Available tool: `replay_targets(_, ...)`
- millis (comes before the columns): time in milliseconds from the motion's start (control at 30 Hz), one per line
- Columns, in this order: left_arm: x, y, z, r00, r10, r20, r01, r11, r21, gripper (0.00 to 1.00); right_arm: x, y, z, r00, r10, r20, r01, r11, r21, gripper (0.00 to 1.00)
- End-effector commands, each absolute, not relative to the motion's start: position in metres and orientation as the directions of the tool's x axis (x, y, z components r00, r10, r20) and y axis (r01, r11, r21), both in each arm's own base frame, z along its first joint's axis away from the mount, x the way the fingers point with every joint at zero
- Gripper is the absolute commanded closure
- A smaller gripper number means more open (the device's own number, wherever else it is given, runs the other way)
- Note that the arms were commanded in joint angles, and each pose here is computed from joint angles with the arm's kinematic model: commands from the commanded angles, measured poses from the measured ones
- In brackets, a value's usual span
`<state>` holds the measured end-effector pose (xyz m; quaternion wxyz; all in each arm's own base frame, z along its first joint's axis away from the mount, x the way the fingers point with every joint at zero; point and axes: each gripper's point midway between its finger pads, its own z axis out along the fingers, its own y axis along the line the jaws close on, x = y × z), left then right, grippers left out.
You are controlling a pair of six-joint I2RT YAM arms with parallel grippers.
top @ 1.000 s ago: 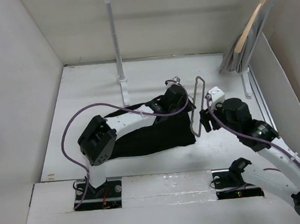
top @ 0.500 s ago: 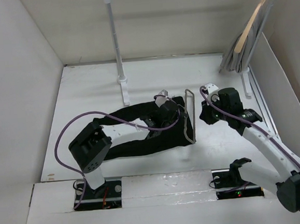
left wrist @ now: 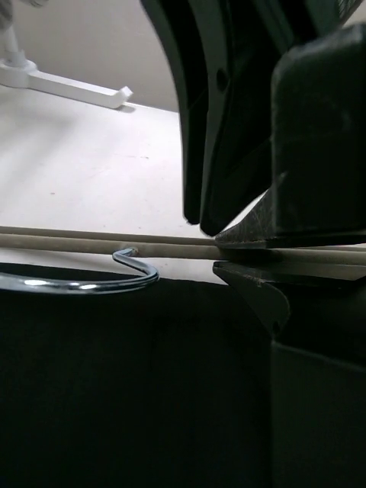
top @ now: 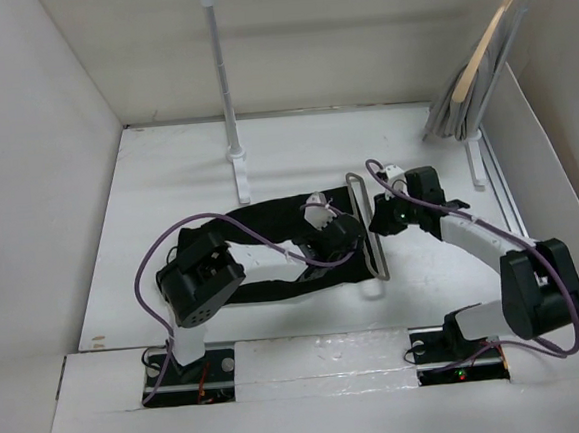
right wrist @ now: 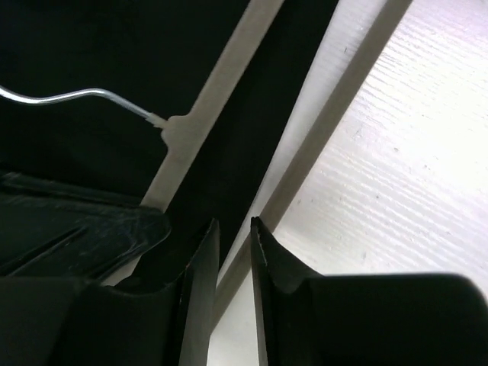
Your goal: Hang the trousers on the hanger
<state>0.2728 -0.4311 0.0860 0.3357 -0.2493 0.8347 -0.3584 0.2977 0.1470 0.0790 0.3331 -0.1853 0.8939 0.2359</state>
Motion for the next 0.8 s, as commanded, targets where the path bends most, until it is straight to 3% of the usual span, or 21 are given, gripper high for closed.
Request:
replay_targets(0, 0.286, -0.424, 0.086, -0.566, -0.731, -0.381, -0.223, 0.581, -0.783, 1.0, 0.319, 0.154, 0.085, -0.643, -0.138, -0.753, -0.529, 0.791, 0.308, 0.7)
replay_targets(200, 0.284, -0.429, 0.062, -0.569, -0.73, -0.379, -0.259, 0.596, -0.76, 1.0, 0.333, 0.152, 0.069, -0.67, -0.135, -0.73, -0.522, 0.785, 0.334, 0.62)
replay_targets(533, 0.275, -0.425, 0.037, -0.585, -0.718, -0.377, -0.299, 0.623, -0.723, 1.0, 0.337, 0.154, 0.061, -0.656, -0.145, -0.741, -0.545, 0.77, 0.332, 0.64)
replay_targets(667, 0.275, -0.424, 0.038, -0.586, -0.71, -0.39, -0.295, 0.636, -0.713, 1.0, 0.343, 0.151, 0.073, -0.635, -0.14, -0.759, -0.539, 0.784, 0.307, 0.56)
replay_targets(733, 0.275, -0.424, 0.036, -0.589, -0.706, -0.393, -0.296, 0.641, -0.708, 1.0, 0.341, 0.155, 0.067, -0.653, -0.143, -0.744, -0.548, 0.767, 0.334, 0.56)
replay_targets(767, 0.273, -0.423, 0.034, -0.593, -0.704, -0.391, -0.3, 0.644, -0.704, 1.0, 0.339, 0.156, 0.062, -0.665, -0.14, -0.733, -0.545, 0.763, 0.349, 0.63)
